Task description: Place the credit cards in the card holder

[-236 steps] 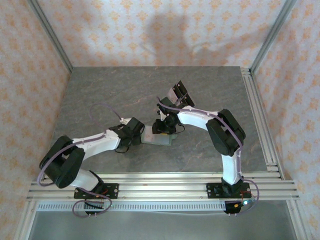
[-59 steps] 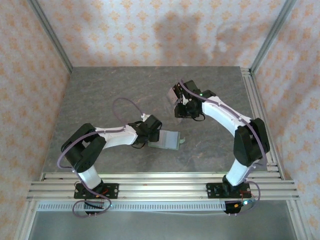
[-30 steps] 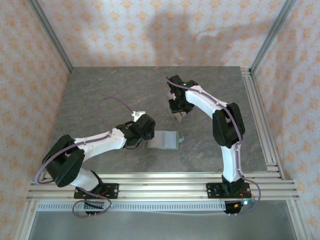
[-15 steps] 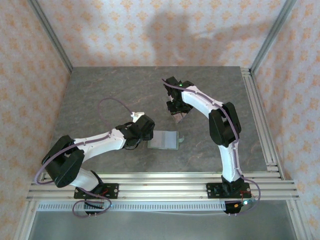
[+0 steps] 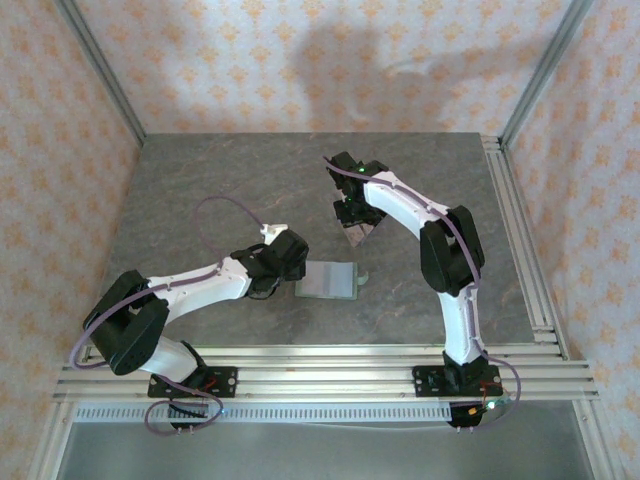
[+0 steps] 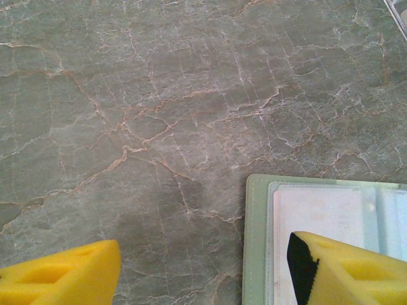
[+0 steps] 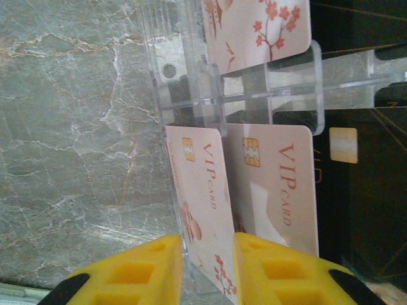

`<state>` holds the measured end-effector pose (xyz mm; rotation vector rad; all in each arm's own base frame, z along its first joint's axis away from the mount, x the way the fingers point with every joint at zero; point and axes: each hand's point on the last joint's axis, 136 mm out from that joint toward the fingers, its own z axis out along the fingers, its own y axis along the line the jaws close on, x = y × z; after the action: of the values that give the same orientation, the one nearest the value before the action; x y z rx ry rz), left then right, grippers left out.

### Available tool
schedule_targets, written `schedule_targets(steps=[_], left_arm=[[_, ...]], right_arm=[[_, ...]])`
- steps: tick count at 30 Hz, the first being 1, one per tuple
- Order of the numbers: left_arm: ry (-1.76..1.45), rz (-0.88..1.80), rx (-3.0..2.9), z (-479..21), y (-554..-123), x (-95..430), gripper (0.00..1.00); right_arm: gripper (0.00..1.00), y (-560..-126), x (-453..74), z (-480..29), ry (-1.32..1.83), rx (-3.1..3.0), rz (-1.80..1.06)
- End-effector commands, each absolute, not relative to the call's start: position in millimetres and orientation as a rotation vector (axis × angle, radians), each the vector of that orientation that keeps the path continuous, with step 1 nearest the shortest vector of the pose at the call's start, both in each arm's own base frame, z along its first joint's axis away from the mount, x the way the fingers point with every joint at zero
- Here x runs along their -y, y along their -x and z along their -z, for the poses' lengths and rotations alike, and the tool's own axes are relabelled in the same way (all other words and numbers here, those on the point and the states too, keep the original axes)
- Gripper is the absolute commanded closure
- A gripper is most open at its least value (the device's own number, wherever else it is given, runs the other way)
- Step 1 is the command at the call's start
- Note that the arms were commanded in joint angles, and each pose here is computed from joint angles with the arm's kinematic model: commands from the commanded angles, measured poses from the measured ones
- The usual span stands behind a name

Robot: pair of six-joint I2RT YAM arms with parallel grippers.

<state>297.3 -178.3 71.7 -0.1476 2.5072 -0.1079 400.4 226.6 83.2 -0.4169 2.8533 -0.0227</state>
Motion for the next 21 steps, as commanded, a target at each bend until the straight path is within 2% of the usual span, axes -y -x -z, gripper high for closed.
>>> schedule_targets(steps=[1, 21], left_arm=[[0.184, 0.082, -2.490, -74.3, -298.2, 169.9, 0.29], [0.189, 0.081, -2.488, -72.1, -298.2, 169.3, 0.29]], right_arm=[[0.73, -402.4, -218.4, -98.9, 0.437, -2.824, 0.102], [0.75, -399.4, -228.1, -73.0, 0.480, -2.884, 0.090]])
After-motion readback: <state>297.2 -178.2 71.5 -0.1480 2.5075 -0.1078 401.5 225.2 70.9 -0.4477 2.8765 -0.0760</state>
